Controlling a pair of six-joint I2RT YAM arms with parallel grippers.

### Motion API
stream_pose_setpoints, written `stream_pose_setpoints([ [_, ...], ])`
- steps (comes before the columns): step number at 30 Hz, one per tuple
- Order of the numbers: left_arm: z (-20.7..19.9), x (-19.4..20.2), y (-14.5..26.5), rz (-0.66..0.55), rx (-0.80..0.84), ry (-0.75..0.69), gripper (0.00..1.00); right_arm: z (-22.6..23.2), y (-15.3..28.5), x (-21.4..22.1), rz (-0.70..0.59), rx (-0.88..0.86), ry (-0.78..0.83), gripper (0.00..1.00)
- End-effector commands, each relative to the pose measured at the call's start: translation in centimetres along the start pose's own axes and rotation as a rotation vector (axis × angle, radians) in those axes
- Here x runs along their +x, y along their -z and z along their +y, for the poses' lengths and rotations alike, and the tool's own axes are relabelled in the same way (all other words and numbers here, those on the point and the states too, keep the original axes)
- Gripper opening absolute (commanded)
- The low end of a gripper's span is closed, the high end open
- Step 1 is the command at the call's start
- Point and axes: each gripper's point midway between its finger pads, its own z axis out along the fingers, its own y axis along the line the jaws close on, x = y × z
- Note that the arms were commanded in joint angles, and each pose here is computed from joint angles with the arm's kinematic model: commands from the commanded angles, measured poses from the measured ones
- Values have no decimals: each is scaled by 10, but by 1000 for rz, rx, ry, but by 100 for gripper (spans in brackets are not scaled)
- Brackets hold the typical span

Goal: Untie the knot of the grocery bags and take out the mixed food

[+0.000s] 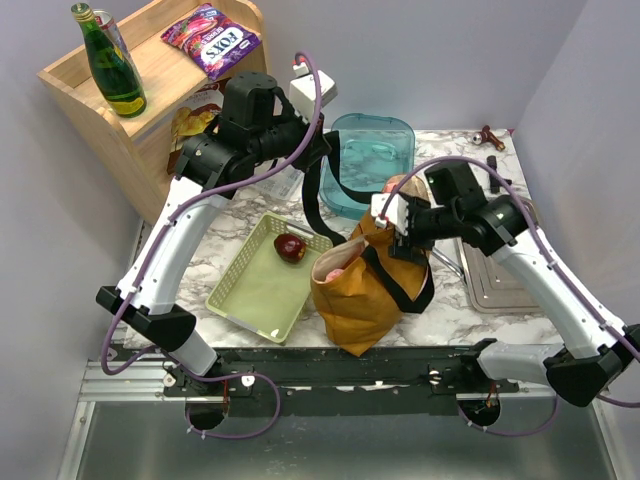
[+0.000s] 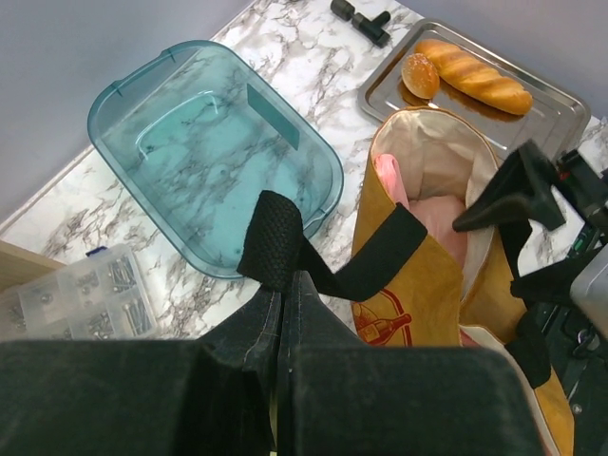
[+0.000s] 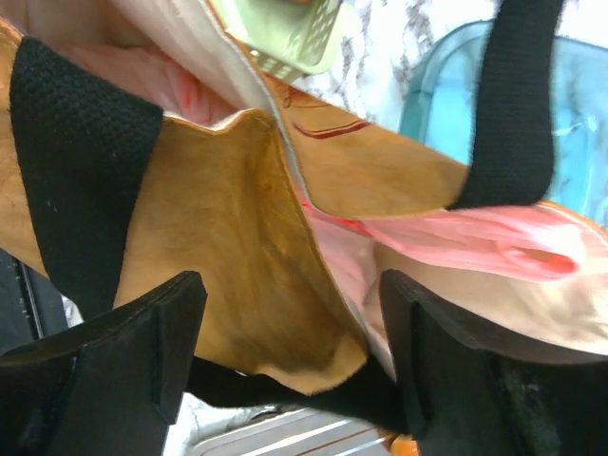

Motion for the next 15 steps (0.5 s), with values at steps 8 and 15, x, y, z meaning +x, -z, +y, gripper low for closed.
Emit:
stream_pose_setpoints([
  [8, 55, 33, -10, 99, -163, 56, 0, 45, 28, 43, 127, -3, 114, 1],
  [15, 110, 71, -27, 213, -319, 91, 0, 62, 61, 53, 137, 63, 95, 1],
])
